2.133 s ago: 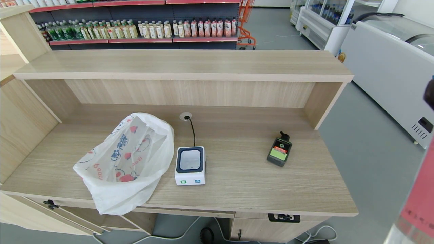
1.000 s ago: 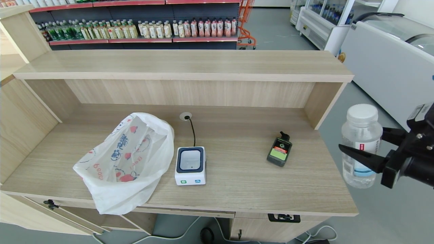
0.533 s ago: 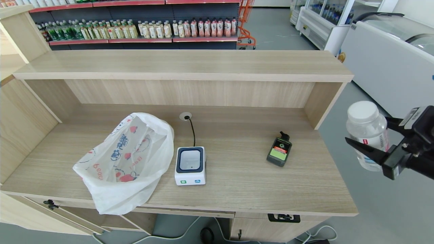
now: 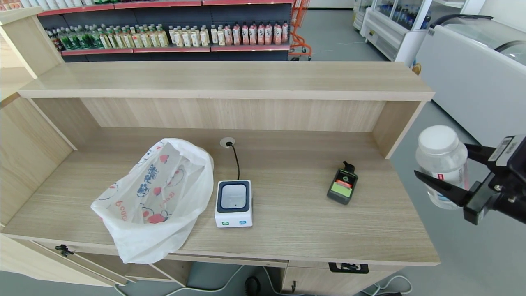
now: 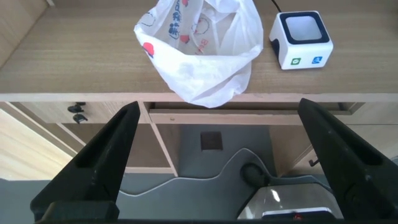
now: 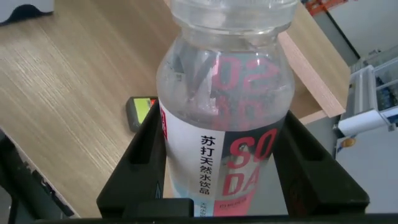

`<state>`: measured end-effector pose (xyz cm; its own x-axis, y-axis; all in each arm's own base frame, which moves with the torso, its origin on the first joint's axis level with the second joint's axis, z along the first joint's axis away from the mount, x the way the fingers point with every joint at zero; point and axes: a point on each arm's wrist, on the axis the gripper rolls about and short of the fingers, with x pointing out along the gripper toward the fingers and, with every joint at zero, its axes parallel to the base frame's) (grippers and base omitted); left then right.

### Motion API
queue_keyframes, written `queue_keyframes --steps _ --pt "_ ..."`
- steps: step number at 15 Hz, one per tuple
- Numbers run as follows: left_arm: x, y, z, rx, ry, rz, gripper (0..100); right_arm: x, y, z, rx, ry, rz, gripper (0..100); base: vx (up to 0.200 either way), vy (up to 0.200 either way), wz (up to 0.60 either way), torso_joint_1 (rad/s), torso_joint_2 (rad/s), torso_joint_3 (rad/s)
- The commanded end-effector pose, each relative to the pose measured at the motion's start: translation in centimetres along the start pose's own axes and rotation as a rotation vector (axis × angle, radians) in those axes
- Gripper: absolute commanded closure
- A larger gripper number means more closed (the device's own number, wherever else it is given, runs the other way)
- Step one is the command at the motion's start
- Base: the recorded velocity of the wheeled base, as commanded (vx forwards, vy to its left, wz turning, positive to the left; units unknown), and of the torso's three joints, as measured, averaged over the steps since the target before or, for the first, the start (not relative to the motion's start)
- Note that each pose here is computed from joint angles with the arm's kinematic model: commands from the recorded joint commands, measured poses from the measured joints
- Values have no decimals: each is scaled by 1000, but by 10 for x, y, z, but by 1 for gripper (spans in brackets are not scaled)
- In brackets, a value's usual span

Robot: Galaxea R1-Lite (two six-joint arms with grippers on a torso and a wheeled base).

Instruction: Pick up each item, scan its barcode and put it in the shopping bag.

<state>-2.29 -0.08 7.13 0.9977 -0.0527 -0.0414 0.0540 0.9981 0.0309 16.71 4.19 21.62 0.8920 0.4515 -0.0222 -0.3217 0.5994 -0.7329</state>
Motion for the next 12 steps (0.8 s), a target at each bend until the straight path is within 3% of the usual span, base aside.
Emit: queue_keyframes --steps 1,7,12 --pt "0 0 0 -1 0 -1 0 3 1 5 -4 -28 7 100 0 200 0 7 7 -2" --pt "0 0 0 -2 0 2 0 36 1 -3 -14 -63 -17 100 0 200 0 0 2 3" --pt "0 0 0 -2 0 2 0 92 14 -22 -17 -117 -30 100 0 200 0 3 2 4"
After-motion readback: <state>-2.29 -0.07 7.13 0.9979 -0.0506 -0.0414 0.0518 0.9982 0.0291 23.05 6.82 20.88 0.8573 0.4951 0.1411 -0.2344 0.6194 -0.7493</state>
